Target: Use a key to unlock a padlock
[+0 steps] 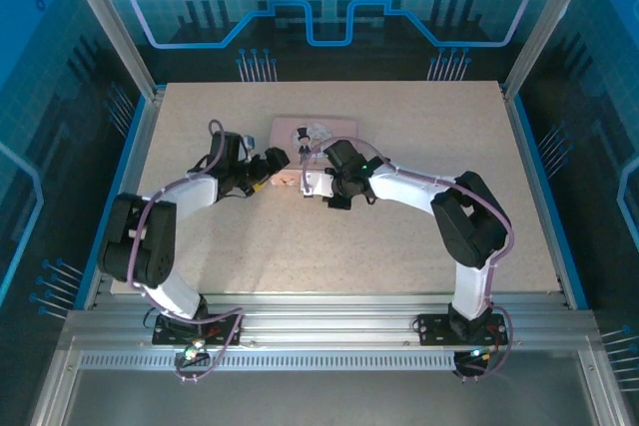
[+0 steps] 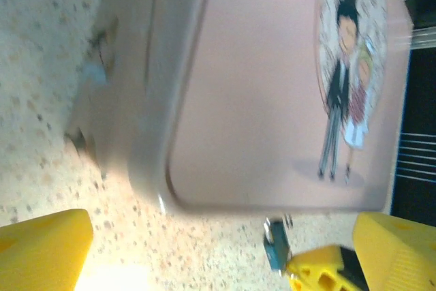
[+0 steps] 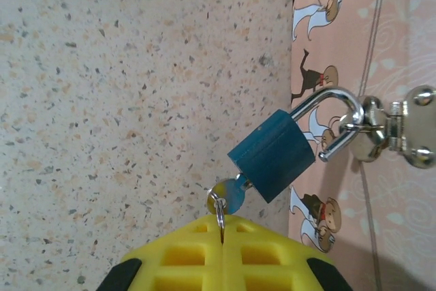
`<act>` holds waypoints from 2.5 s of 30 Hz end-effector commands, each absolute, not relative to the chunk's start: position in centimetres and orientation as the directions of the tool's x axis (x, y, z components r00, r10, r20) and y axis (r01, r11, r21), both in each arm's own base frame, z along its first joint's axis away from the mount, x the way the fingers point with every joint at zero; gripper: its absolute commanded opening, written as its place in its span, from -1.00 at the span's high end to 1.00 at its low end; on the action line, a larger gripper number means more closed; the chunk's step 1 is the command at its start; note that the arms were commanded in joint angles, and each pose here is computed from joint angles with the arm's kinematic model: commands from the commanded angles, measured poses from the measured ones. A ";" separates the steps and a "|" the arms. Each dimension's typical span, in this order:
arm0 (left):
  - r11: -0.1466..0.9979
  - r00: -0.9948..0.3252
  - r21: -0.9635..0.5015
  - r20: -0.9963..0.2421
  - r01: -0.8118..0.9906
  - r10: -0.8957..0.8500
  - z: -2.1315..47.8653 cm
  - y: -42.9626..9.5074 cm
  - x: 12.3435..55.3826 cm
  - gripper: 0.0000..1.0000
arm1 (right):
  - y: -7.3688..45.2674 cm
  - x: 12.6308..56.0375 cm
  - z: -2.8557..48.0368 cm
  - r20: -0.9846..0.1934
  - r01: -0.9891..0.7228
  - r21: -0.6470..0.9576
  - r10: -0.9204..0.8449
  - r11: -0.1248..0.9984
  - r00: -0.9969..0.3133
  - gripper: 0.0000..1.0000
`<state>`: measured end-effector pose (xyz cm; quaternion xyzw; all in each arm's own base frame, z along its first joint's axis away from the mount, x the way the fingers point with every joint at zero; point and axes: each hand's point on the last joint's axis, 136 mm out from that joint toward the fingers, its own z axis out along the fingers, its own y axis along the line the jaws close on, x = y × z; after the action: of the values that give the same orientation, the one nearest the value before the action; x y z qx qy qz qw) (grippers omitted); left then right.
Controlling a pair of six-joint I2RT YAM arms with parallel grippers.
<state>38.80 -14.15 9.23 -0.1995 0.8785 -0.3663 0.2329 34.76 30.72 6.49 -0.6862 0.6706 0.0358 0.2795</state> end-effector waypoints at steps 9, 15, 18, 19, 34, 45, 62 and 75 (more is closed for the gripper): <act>0.430 -0.809 -0.892 -0.146 -0.142 -0.569 8.2 -20.1 36.4 -0.78 | 32.3 35.1 8.6 -0.475 -0.919 -0.388 -0.870 0.071 0.133 1.00; 0.337 -0.801 -0.926 -0.071 -0.169 -0.595 6.7 -22.2 36.9 -0.32 | 32.7 34.9 8.5 -0.483 -0.920 -0.385 -0.866 0.073 0.133 1.00; 0.313 -0.797 -0.935 -0.058 -0.167 -0.601 6.2 -22.9 37.3 -0.12 | 32.8 34.9 8.5 -0.485 -0.919 -0.386 -0.865 0.075 0.133 1.00; 0.308 -0.795 -0.936 -0.054 -0.170 -0.604 6.0 -23.0 37.4 -0.08 | 32.8 34.8 8.5 -0.486 -0.920 -0.385 -0.864 0.074 0.134 1.00; 0.251 -0.783 -0.955 -0.035 -0.157 -0.622 6.4 -23.4 38.4 0.19 | 31.8 35.7 8.0 -0.492 -0.915 -0.352 -0.870 0.194 0.005 0.76; 0.321 -0.744 -0.937 -0.115 -0.139 -0.658 8.3 -19.3 36.9 -0.24 | 31.4 35.9 8.9 -0.553 -0.849 -0.324 -0.812 0.418 -0.189 0.25; 0.468 -0.734 -0.867 -0.204 -0.172 -0.648 10.6 -15.8 36.0 -0.58 | 34.2 38.0 7.2 -0.610 -0.629 -0.200 -0.598 0.751 -0.521 0.15; 0.476 -0.727 -0.862 -0.213 -0.176 -0.653 10.7 -15.1 35.8 -0.60 | 33.3 39.2 4.2 -0.573 -0.592 -0.178 -0.572 0.786 -0.587 0.21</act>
<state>36.34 -15.27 10.40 -0.2676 0.8124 -0.4442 0.2667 38.04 33.54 4.42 -0.3487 0.8839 0.0187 0.3110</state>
